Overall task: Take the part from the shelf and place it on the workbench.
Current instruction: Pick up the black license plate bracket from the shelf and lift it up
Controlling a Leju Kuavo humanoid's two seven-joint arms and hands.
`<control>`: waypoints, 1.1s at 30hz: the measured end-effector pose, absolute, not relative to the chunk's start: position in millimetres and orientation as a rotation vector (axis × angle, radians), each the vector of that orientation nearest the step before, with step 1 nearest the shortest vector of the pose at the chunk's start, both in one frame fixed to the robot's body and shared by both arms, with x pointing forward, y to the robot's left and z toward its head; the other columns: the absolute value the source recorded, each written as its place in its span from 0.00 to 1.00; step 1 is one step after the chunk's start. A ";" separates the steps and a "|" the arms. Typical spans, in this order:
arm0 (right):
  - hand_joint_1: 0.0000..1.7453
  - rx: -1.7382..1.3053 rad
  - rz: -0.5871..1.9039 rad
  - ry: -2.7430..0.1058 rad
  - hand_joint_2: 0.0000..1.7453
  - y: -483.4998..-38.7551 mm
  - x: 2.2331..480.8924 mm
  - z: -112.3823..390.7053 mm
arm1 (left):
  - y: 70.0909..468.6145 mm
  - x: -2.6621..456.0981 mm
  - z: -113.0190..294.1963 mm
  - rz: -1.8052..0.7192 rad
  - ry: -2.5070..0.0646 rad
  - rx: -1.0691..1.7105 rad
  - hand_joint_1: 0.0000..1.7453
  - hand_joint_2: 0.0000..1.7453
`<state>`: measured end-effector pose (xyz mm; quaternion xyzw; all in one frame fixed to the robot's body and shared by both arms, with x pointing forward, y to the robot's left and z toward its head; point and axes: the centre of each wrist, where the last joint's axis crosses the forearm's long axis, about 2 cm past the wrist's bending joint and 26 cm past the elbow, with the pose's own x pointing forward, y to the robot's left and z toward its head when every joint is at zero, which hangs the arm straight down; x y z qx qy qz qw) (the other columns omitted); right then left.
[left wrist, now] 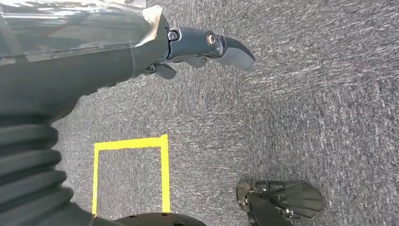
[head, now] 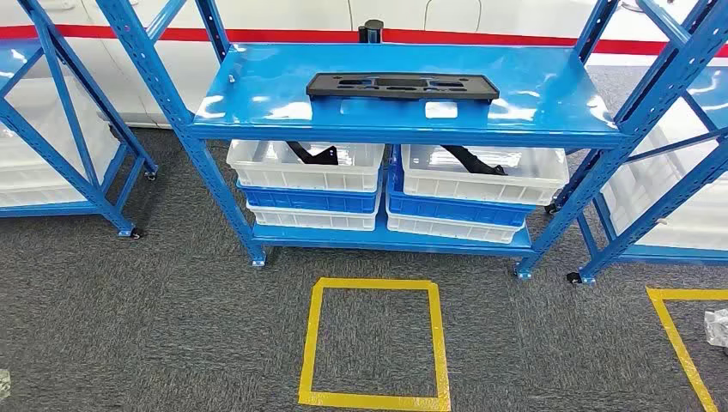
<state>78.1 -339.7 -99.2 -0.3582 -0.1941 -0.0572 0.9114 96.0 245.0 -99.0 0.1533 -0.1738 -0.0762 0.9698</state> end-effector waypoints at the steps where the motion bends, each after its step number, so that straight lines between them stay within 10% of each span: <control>1: 0.00 -0.746 -0.123 -0.408 1.00 -341.9 78.9 -98.8 | 244.8 95.8 -99.0 -0.151 -0.352 0.308 0.00 1.00; 23: 0.00 -1.137 -0.237 -0.855 1.00 -479.4 112.6 -49.3 | 242.2 98.9 -98.6 -0.111 -0.439 0.235 0.00 1.00; 33: 0.00 -1.338 -0.169 -1.214 1.00 -570.0 185.0 62.2 | 243.1 97.6 -99.0 -0.053 -0.449 0.238 0.00 1.00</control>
